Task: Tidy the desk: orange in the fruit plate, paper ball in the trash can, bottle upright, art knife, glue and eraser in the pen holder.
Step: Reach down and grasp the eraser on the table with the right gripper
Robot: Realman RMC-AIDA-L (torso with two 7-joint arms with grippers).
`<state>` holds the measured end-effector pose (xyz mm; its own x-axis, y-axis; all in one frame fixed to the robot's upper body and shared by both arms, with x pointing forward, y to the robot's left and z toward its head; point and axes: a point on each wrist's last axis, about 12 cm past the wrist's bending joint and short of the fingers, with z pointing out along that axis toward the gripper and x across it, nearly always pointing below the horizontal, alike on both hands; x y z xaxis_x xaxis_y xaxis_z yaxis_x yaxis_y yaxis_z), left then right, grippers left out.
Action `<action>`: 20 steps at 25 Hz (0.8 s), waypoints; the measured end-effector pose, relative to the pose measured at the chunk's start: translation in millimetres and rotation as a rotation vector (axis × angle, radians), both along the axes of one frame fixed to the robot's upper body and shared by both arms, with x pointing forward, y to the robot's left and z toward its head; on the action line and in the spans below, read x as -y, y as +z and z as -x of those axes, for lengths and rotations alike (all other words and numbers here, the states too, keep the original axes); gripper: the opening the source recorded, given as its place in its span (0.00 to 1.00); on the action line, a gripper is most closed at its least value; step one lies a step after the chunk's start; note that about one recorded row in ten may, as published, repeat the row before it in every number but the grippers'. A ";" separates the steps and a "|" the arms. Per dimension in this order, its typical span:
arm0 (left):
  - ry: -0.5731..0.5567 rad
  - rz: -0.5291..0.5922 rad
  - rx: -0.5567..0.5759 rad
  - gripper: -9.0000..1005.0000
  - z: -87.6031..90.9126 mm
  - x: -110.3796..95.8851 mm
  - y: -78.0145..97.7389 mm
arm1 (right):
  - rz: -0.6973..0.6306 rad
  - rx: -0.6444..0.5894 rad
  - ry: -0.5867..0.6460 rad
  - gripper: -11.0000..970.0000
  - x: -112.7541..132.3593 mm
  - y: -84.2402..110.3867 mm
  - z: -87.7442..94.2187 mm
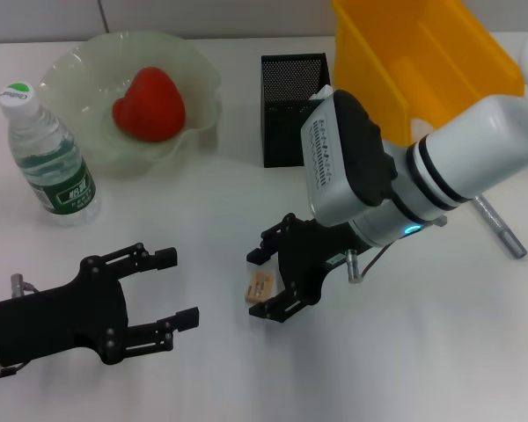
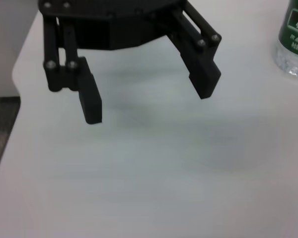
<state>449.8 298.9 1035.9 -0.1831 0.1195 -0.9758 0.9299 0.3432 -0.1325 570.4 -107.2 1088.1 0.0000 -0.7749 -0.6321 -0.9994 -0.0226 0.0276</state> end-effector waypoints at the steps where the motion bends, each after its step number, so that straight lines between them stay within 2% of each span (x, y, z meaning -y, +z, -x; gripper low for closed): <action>1: 0.000 0.000 0.000 0.80 0.0 0.0 0.0 | 0.004 0.006 0.000 0.77 -0.6 -0.9 0.0; 9: 0.004 0.004 0.001 0.80 -0.2 -0.2 0.4 | 0.009 0.021 -0.004 0.74 -2.0 -3.1 0.0; 15: 0.005 0.006 0.004 0.80 -1.3 0.0 1.1 | 0.010 0.026 -0.001 0.52 -2.6 -3.9 0.4; 20: 0.006 0.006 0.004 0.80 -1.9 0.2 1.3 | 0.012 0.031 -0.003 0.49 -2.8 -4.6 0.1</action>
<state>451.7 298.7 1037.2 -0.1797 0.1124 -0.9773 0.9285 0.3475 -0.1308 570.3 -104.5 1083.5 0.0173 -0.7821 -0.6229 -0.9998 -0.0199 -0.0029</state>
